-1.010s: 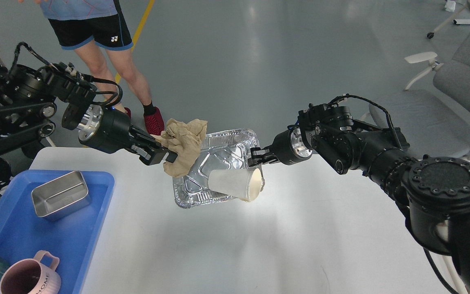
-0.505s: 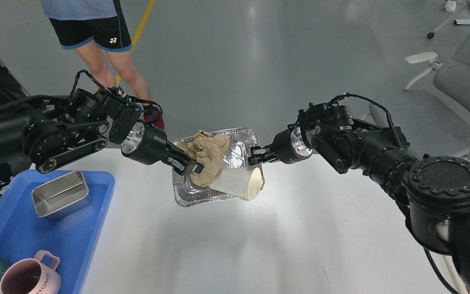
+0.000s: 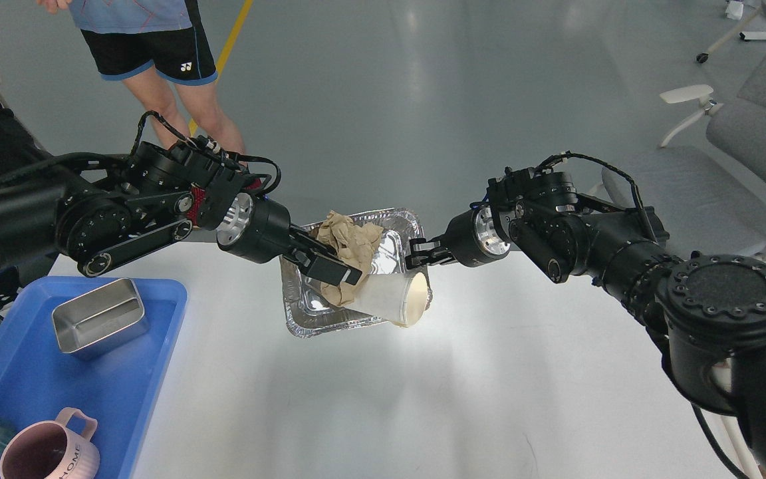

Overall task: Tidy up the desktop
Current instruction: 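Release the tan cloth into the foil tray and withdraw the left gripper, then carry the foil tray with the right gripper into the white bin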

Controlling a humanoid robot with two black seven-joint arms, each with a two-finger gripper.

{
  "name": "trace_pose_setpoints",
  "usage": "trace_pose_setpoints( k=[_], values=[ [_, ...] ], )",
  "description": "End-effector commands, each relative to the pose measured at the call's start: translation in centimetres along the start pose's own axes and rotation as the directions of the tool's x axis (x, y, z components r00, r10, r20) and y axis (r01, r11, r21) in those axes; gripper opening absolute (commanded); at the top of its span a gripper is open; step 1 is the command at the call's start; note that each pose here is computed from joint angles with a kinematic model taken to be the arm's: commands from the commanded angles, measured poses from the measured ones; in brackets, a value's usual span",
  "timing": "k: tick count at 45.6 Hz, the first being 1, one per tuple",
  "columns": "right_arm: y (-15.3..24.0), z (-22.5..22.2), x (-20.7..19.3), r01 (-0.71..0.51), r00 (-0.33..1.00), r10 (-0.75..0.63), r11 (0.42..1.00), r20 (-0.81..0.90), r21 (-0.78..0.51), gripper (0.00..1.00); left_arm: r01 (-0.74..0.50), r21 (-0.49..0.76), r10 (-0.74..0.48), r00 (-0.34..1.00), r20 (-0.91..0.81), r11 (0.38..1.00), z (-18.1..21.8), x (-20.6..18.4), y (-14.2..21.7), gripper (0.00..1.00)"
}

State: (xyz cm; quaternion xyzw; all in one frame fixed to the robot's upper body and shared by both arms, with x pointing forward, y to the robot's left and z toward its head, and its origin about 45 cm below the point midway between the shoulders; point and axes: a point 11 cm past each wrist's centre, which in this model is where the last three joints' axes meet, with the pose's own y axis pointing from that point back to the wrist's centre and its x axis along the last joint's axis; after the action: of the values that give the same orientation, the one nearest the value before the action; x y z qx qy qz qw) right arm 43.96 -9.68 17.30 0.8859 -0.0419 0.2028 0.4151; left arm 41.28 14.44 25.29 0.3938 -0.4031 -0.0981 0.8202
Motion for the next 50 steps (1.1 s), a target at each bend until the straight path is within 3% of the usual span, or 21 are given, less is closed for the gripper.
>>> trace_pose_setpoints(
  k=[1, 6, 19, 26, 31, 38, 42, 50],
  values=[
    [0.0, 0.0, 0.0, 0.000, 1.000, 0.000, 1.000, 0.000, 0.000, 0.00, -0.056, -0.010, 0.056, 0.998, 0.000, 0.998, 0.6, 2.3, 1.3, 0.86],
    [0.0, 0.0, 0.0, -0.001, 1.000, 0.001, 1.000, -0.001, 0.000, 0.00, -0.105, 0.008, 0.105, 0.994, -0.004, 0.994, 0.2, 3.8, 2.8, 0.87],
    [0.0, 0.0, 0.0, -0.002, 1.000, 0.002, 1.000, 0.002, 0.002, 0.00, -0.390, 0.067, 0.395, 0.893, -0.217, 0.918, -3.8, 7.0, 7.6, 0.87],
    [-0.1, 0.3, -0.3, 0.001, 1.000, -0.001, 1.000, 0.010, 0.002, 0.00, -0.674, 0.096, 0.634, 0.622, -0.460, 0.732, -6.3, 8.2, 9.6, 0.87],
    [-0.2, 0.4, -0.5, 0.004, 1.000, -0.004, 1.000, 0.015, 0.002, 0.00, -0.819, 0.222, 0.730, 0.306, -0.612, 0.529, -9.7, 6.4, 11.0, 0.87],
    [-0.1, 0.5, -0.4, 0.003, 1.000, -0.003, 1.000, 0.014, 0.001, 0.00, -0.838, 0.449, 0.688, -0.130, -0.714, 0.309, -14.0, 0.4, 10.5, 0.87],
    [-0.1, 0.5, -0.5, 0.001, 1.000, -0.001, 1.000, 0.018, 0.002, 0.00, -0.809, 0.541, 0.622, -0.305, -0.721, 0.229, -14.9, -1.9, 8.9, 0.87],
    [1.4, 3.0, 0.0, -0.037, 0.997, 0.039, 0.999, 0.070, -0.033, 0.00, -0.727, 0.669, 0.492, -0.531, -0.690, 0.154, -16.1, -6.4, 7.1, 0.87]
  ],
)
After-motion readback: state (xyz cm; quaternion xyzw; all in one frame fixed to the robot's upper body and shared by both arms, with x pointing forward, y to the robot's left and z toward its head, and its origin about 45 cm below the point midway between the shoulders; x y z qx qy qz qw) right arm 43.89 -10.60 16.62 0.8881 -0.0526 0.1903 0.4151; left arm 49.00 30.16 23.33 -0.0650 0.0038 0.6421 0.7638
